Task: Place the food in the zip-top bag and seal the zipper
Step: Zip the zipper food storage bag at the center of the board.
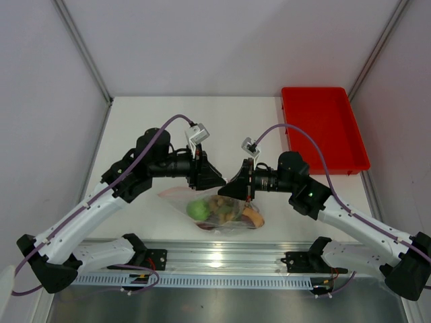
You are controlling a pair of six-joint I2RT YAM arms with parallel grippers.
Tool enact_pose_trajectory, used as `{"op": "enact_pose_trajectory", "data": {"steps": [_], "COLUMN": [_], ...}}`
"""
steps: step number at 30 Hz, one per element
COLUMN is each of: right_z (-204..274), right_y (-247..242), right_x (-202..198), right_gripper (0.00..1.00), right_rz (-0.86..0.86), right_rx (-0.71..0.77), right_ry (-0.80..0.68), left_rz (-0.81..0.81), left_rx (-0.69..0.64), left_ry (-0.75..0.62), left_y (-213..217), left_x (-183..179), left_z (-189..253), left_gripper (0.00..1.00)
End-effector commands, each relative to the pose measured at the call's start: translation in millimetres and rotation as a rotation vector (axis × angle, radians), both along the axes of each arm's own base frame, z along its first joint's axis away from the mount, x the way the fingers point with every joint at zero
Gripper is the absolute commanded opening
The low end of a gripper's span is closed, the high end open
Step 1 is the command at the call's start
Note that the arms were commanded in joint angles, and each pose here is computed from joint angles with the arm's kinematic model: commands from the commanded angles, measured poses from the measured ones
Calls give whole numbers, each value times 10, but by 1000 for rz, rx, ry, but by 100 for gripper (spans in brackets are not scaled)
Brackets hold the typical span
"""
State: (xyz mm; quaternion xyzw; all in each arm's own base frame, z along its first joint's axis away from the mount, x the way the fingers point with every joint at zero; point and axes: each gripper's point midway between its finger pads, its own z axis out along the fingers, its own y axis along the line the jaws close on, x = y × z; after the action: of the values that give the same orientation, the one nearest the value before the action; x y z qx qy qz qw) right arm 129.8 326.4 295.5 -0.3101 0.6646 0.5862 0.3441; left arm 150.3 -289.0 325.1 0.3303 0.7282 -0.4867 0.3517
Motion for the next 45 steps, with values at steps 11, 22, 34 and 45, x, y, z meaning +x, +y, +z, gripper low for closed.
{"op": "enact_pose_trajectory", "data": {"steps": [11,22,34,45], "right_z": [298,270,244,216], "right_y": [38,48,40,79], "right_x": [-1,40,62,45], "right_gripper": [0,0,0,0], "right_rz": [8,-17,-24,-12], "right_rx": [91,90,93,87], "right_ry": [-41,-24,-7,3], "left_rz": [-38,-68,-46,-45], "left_rx": [-24,-50,-38,-41], "left_ry": [-2,43,58,59], "left_y": [-45,-93,-102,-122], "left_x": [-26,-81,-29,-9], "left_z": [11,12,-14,2], "left_gripper": [11,1,41,30]}}
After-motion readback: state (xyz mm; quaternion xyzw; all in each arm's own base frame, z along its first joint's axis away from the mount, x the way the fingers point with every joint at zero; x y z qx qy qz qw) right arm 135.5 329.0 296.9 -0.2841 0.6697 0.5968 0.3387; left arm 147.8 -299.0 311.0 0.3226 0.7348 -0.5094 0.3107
